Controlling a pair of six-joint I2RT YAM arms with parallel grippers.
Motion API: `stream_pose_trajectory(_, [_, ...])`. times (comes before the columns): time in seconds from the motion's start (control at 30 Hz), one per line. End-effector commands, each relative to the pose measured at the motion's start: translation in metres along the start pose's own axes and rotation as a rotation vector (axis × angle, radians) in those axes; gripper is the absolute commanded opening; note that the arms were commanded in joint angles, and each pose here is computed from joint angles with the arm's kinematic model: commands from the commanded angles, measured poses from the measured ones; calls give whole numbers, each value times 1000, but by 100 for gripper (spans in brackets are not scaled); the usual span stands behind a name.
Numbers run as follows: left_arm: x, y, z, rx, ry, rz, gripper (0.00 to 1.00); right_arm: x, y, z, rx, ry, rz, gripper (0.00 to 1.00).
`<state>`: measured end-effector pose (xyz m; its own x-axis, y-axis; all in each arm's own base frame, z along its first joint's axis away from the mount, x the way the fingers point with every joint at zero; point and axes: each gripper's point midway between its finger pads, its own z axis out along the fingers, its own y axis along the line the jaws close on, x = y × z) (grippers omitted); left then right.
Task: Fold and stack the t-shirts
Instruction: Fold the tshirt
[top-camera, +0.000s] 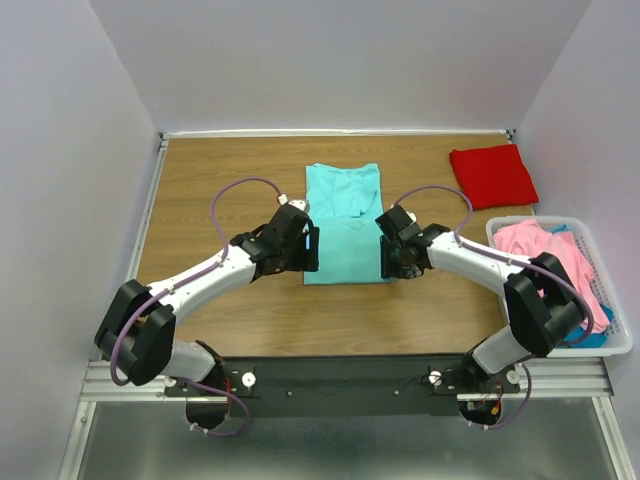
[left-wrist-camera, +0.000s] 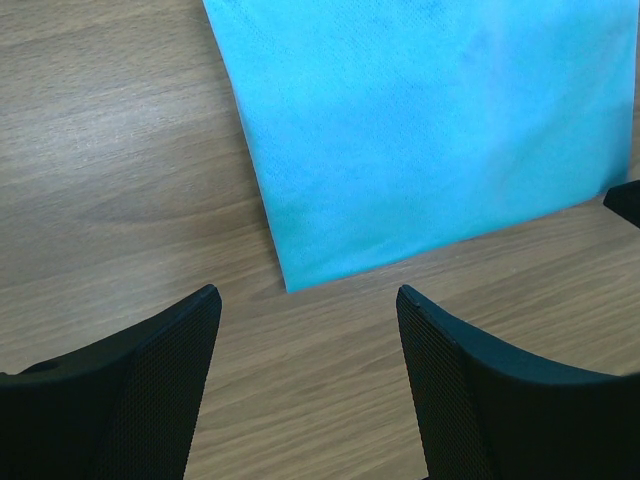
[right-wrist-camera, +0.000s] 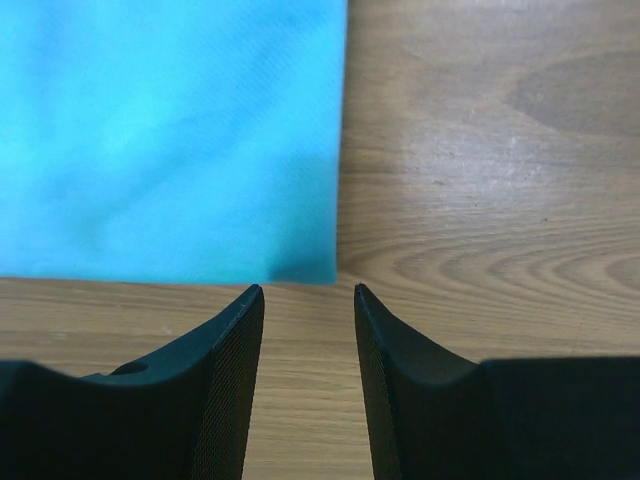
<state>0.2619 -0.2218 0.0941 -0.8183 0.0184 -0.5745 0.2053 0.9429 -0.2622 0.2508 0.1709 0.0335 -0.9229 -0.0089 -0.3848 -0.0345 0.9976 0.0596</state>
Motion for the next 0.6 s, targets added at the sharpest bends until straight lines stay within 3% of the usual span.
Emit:
stream_pose_trajectory(0.0, [-6, 0, 0, -19, -8, 20, 79, -22, 9, -11, -17, -66, 23, 48])
stream_pose_trajectory(0.57, [8, -1, 12, -39, 62, 52, 79, 31, -8, 34, 62, 137, -34, 45])
